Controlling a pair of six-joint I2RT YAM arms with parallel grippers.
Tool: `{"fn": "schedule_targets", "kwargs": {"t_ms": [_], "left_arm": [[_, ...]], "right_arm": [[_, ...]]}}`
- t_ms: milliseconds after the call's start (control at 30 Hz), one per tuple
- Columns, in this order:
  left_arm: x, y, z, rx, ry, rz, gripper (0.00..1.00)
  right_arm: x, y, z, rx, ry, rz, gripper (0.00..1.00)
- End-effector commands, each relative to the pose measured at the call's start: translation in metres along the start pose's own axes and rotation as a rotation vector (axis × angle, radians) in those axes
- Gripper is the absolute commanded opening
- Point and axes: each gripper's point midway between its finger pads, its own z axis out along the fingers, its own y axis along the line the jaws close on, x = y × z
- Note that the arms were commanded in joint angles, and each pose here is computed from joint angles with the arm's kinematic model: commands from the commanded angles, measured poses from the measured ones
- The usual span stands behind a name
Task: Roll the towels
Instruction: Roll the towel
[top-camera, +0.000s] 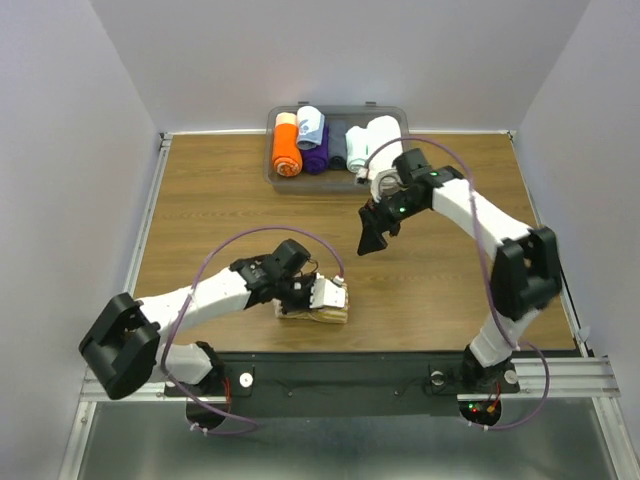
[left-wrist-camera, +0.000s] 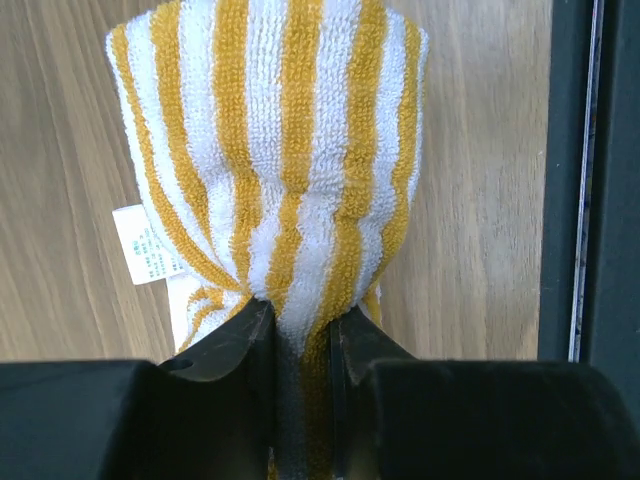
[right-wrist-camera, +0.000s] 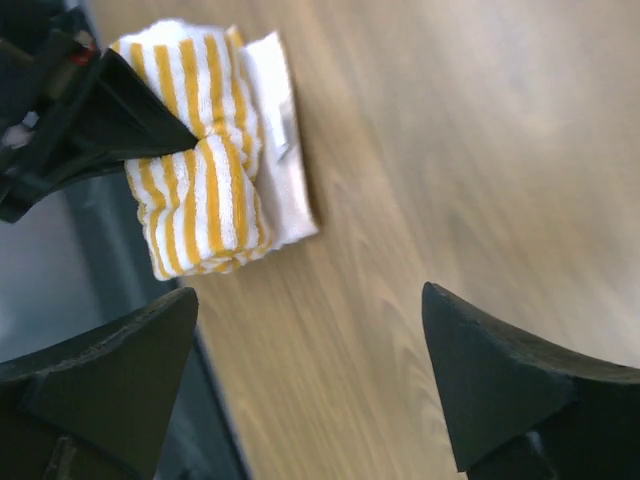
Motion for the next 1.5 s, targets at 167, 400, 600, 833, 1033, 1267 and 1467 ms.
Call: {"fn": "schedule_targets", "kwargs": {"t_ms": [167, 400, 600, 833, 1033, 1267, 1467], "left_arm": [[0.011, -0.026, -0.005, 0.354, 0.035, -0.198, 0.06], [0.014, 0.008, 0.002, 0.506, 0.009, -0.405, 0.06], [0.027, 0.03, 0.009, 0.576, -0.007, -0.543, 0.06], [0.035, 0.053, 0.015, 0.574, -0.015, -0.606, 0.06], [0.038, 0.06, 0.016, 0.582, -0.014, -0.614, 0.06], [0.041, 0.065, 0.016, 0.578, -0.02, -0.608, 0.07], [0.044, 0.063, 0.017, 0.594, -0.029, -0.608, 0.08]], "right_arm": [[-0.027, 0.043, -0.081, 0.336, -0.216, -0.352, 1.0], [-0.013, 0.049, -0.079, 0.47, -0.099, -0.498, 1.0], [-0.007, 0.043, -0.057, 0.571, 0.01, -0.627, 1.0], [-0.024, 0.06, 0.002, 0.567, 0.039, -0.743, 1.0], [-0.023, 0.081, 0.057, 0.594, 0.049, -0.853, 1.0], [-0.014, 0.075, 0.095, 0.597, 0.081, -0.875, 1.0], [-0.001, 0.06, 0.112, 0.601, 0.126, -0.885, 1.0]]}}
